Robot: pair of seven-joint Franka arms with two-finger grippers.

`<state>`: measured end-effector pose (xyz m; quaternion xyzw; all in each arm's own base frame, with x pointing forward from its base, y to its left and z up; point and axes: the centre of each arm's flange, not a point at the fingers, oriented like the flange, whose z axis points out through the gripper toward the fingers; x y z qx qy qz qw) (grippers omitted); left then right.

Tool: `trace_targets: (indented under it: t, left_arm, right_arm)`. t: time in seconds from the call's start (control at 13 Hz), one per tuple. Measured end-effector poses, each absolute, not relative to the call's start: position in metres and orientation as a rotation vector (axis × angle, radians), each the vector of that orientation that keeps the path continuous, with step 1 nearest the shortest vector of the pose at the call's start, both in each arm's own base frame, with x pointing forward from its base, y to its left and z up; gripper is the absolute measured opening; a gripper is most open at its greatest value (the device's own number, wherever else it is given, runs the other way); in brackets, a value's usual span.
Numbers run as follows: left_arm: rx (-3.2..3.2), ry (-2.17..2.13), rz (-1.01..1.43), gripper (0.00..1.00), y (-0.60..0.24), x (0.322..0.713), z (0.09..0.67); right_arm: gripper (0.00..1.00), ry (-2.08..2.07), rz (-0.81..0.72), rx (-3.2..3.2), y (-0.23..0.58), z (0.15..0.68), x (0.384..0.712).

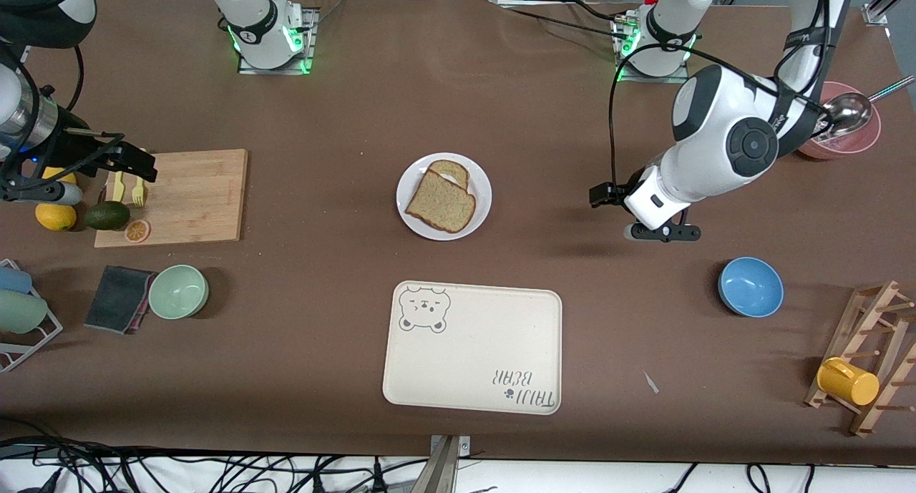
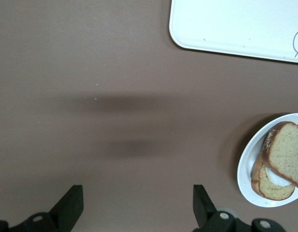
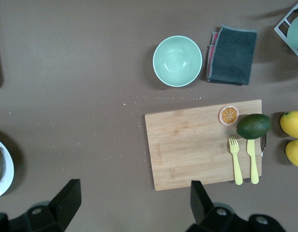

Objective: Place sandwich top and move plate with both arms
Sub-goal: 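Move the left gripper toward the white plate rim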

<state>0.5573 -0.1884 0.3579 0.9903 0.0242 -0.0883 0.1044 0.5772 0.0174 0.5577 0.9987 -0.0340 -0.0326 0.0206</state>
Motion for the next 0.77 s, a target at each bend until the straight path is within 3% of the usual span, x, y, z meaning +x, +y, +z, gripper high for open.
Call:
trace_targets:
  t: [0.77]
  left_arm:
    - [2.696,0.140,-0.284,1.00,-0.245,0.522,0.279]
  right_arm:
    - [1.00,-0.107,-0.102,3.097,0.017,0.558,0.577]
